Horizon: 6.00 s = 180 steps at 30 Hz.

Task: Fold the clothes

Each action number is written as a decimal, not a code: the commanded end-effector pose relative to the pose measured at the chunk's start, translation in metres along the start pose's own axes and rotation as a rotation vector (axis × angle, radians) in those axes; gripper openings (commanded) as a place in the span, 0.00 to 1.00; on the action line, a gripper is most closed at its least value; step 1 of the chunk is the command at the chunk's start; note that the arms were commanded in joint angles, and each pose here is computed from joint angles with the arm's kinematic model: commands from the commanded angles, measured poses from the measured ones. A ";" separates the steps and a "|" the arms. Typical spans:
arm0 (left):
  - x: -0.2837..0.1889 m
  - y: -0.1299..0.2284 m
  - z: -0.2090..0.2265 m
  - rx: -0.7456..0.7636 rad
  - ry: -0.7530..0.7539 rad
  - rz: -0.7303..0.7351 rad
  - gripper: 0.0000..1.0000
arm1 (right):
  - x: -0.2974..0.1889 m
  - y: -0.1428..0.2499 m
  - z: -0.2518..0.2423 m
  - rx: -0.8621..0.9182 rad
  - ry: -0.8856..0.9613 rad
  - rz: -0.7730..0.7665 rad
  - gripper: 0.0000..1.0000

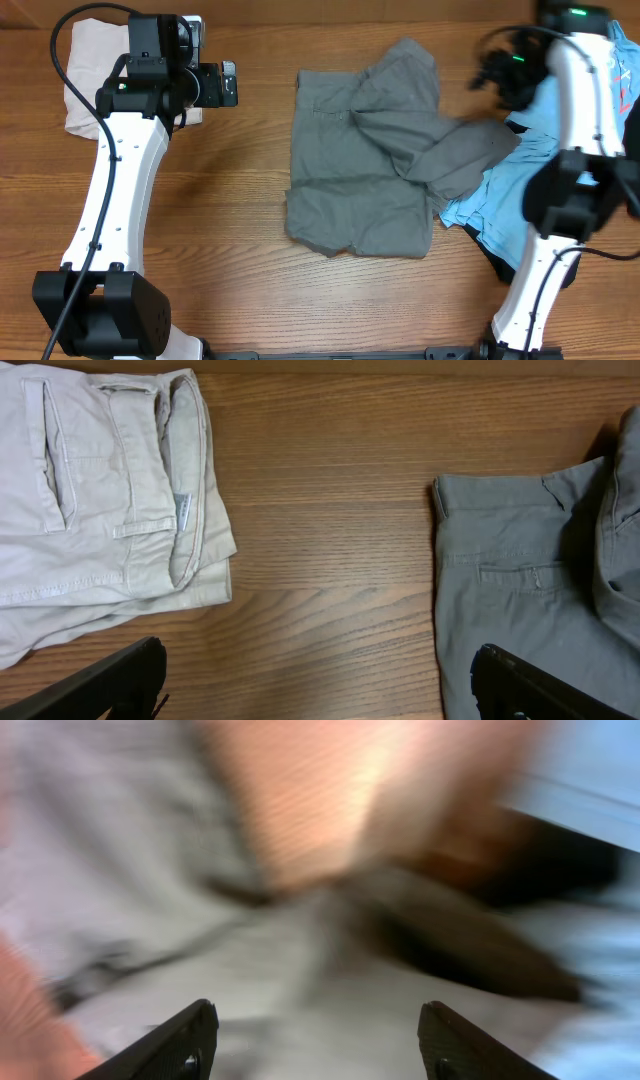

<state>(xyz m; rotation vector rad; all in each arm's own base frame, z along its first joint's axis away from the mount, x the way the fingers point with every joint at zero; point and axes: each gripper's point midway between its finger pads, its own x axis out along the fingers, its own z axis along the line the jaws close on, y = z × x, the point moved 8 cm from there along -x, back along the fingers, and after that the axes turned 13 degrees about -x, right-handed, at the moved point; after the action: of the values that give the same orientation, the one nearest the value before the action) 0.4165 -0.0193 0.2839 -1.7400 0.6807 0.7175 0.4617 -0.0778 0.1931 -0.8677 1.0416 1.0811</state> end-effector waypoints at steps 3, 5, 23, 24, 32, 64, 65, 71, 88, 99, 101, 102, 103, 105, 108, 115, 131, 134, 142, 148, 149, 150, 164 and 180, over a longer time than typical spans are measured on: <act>-0.012 -0.010 0.001 -0.015 0.000 -0.046 1.00 | -0.002 0.014 -0.049 0.132 0.055 0.045 0.66; -0.012 -0.011 0.001 -0.015 0.001 -0.051 1.00 | 0.006 0.015 -0.057 0.148 0.052 0.052 0.66; -0.012 -0.012 0.001 -0.018 0.002 -0.054 1.00 | 0.090 0.057 -0.157 0.364 0.188 0.116 0.70; -0.012 -0.012 0.001 -0.018 0.003 -0.054 1.00 | 0.087 0.057 -0.167 0.366 0.182 0.098 0.71; -0.012 -0.012 0.001 -0.018 0.003 -0.056 1.00 | 0.062 0.061 -0.253 0.367 0.237 -0.060 0.75; -0.012 -0.014 0.000 -0.017 0.007 -0.066 1.00 | 0.008 -0.088 -0.223 0.159 0.492 -0.559 0.88; -0.012 -0.014 0.000 -0.017 0.007 -0.068 1.00 | 0.017 -0.087 -0.228 0.165 0.491 -0.543 0.89; -0.012 -0.016 -0.001 -0.016 0.013 -0.079 1.00 | 0.049 -0.082 -0.240 0.180 0.468 -0.477 0.89; -0.012 -0.016 -0.001 -0.016 0.013 -0.078 1.00 | 0.098 -0.079 -0.148 -0.004 0.249 -0.313 0.85; -0.012 -0.016 -0.001 -0.002 0.014 -0.079 1.00 | 0.039 -0.092 -0.109 -0.023 0.229 -0.371 1.00; -0.011 -0.015 -0.003 0.037 0.030 -0.073 1.00 | -0.005 -0.090 -0.095 -0.032 0.231 -0.405 1.00; -0.011 -0.015 -0.004 0.054 0.043 -0.069 1.00 | -0.021 -0.087 -0.090 -0.037 0.227 -0.415 1.00; -0.009 -0.014 -0.006 0.071 0.059 -0.060 1.00 | -0.043 -0.080 -0.078 -0.049 0.205 -0.427 1.00; -0.001 -0.012 -0.008 0.099 0.082 -0.044 1.00 | -0.069 -0.069 -0.060 -0.069 0.158 -0.437 1.00; 0.027 -0.004 -0.014 0.158 0.120 0.006 1.00 | -0.091 -0.053 -0.038 -0.100 0.092 -0.435 1.00; 0.118 0.011 -0.044 0.241 0.242 0.006 1.00 | -0.087 -0.037 -0.010 -0.131 -0.020 -0.354 1.00; 0.216 0.053 -0.115 0.270 0.207 0.048 1.00 | -0.071 -0.031 0.037 -0.219 -0.010 -0.306 0.99; 0.225 0.061 -0.114 0.267 0.202 0.067 1.00 | -0.071 -0.031 0.037 -0.220 -0.010 -0.306 0.99; 0.247 0.082 -0.116 0.203 0.197 0.115 0.97 | -0.071 -0.031 0.037 -0.220 -0.011 -0.306 0.99; 0.256 0.089 -0.131 0.178 0.243 0.086 0.33 | -0.071 -0.031 0.038 -0.215 -0.015 -0.306 0.91; 0.256 0.086 -0.133 0.180 0.252 0.068 0.16 | -0.071 -0.031 0.038 -0.215 -0.015 -0.306 0.91; 0.256 0.083 -0.135 0.179 0.261 0.049 0.04 | -0.071 -0.031 0.038 -0.215 -0.015 -0.306 0.89; 0.048 -0.046 -0.125 0.104 0.235 -0.232 0.04 | -0.068 -0.026 0.064 -0.262 -0.145 -0.290 0.81; -0.085 -0.071 -0.140 0.116 0.336 -0.455 0.04 | -0.097 -0.006 0.104 -0.349 -0.094 -0.353 0.82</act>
<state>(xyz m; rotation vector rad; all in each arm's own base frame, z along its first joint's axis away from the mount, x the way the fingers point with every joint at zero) 0.4539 -0.1259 0.3763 -1.8062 0.5863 0.2071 0.4933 -0.0024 0.2768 -1.1366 0.6201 1.0988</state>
